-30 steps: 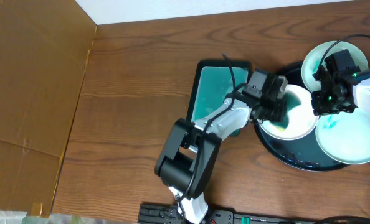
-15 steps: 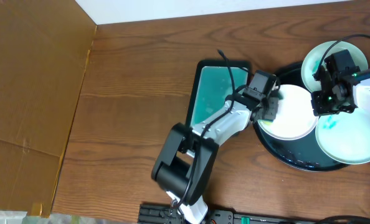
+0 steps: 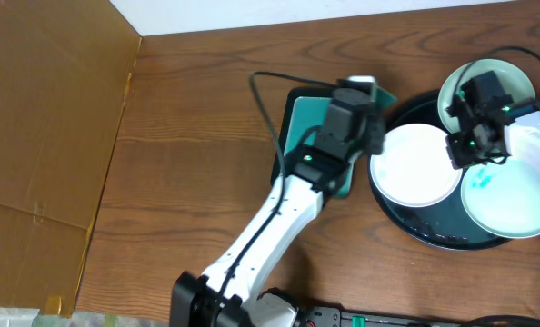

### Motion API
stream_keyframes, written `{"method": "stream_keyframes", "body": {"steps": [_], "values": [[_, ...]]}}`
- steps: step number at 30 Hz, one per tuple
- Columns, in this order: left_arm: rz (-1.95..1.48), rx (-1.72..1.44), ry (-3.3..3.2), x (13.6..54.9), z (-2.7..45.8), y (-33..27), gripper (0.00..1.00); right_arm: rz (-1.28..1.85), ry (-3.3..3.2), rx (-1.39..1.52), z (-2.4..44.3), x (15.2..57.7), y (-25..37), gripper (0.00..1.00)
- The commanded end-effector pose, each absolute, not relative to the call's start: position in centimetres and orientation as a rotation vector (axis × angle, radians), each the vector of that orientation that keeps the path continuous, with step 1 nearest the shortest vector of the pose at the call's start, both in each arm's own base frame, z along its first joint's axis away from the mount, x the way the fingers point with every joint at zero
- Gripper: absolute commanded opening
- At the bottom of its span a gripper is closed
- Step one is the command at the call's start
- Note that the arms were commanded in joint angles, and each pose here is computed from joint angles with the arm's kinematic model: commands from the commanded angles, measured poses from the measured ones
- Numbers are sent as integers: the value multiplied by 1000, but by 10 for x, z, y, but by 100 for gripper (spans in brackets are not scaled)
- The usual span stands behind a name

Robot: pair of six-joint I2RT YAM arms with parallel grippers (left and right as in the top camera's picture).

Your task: Clean dirty plates on tray and stack at the side

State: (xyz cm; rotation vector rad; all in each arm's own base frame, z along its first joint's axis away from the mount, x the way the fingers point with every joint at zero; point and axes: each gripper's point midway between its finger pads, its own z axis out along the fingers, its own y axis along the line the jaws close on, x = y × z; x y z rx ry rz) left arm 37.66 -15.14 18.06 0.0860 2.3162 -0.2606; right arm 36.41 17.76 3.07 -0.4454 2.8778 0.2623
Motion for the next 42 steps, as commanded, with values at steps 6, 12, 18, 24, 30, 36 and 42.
{"method": "stream_keyframes", "body": {"steps": [6, 12, 18, 24, 30, 36, 42], "values": [[-44, -219, 2336, 383, 179, -55, 7, -244, 2622, -591, 102, 387, 174, 1], [1, -401, 2352, 379, 172, -13, 7, -529, 2458, -604, 140, 394, 177, 1], [48, -497, 2365, 374, 167, 18, 7, -845, 2222, -720, 189, 400, 184, 1], [78, -565, 2361, 370, 165, 39, 7, -1168, 1950, -806, 239, 400, 197, 1], [90, -587, 2371, 366, 163, 46, 7, -1280, 1814, -935, 259, 396, 220, 1], [94, -589, 2385, 364, 160, 46, 7, -1304, 1748, -1024, 266, 394, 237, 1], [97, -590, 2397, 361, 159, 46, 7, -1290, 1741, -1032, 266, 392, 242, 1]]}}
